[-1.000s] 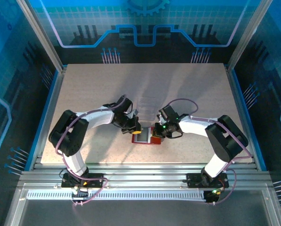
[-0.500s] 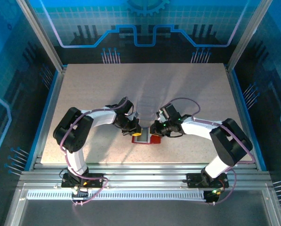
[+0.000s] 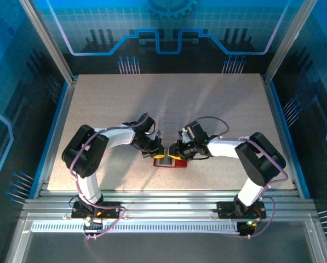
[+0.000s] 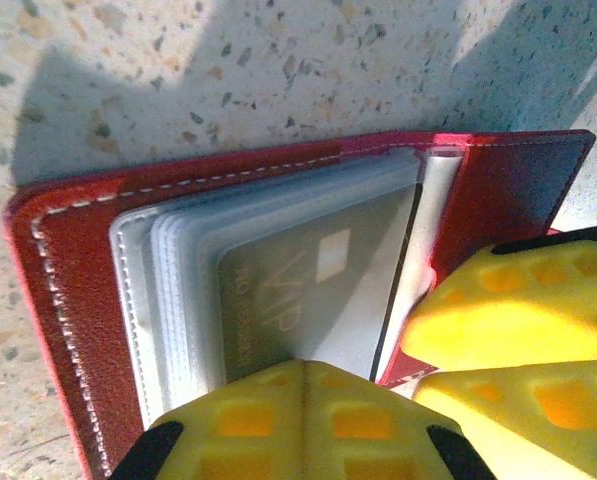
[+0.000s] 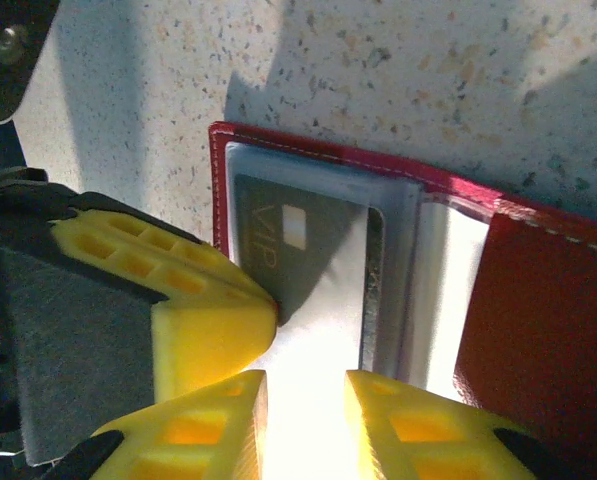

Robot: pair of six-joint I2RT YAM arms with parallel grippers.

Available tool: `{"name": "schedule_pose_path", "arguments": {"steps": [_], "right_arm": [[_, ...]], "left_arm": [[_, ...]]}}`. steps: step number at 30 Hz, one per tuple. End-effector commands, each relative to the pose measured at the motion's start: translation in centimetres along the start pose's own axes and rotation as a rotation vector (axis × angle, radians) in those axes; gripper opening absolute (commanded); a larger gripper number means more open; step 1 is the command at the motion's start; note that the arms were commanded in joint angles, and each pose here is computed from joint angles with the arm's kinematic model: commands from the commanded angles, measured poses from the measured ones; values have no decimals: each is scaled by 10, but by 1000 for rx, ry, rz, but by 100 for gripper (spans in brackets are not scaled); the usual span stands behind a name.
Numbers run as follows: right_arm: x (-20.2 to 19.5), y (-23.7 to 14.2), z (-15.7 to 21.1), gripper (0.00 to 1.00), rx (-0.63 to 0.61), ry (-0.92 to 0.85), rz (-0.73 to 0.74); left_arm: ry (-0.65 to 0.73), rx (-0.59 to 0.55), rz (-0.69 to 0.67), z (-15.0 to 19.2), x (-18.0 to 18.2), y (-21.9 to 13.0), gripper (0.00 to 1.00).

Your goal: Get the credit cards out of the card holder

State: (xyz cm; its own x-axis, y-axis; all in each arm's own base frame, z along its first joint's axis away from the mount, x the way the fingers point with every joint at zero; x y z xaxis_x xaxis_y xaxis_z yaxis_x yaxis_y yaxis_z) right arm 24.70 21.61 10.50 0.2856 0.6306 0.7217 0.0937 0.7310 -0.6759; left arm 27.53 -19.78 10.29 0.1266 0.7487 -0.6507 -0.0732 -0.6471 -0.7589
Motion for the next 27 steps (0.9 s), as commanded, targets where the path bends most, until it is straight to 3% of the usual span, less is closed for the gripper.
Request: {"name": "schedule_pose_path", "arguments": {"steps": [1,27], "right_arm": [[1,6,2,26,36,5,-17],[0,-5,7,27,-8,-34,179]], "left_arm": [[-17,21,-27,7,9,2,3],[-23,17,-26,8,10,0,3]]}}
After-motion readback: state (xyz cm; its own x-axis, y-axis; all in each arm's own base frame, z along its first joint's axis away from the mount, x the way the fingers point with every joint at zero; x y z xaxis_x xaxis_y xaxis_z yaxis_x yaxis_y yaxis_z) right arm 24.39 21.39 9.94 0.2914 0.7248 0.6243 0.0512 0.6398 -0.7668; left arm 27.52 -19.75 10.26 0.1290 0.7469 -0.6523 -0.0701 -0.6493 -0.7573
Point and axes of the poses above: each hand's point on the last joint's axis, 136 mm out from that joint toward the fingers, its own y axis out along the fingers, its own x axis along the line the jaws close on, z = x × y, the point moved 10 cm from there along -y, back along the fingers, and after that the axes turned 14 degrees about y, right-handed, at the moved point
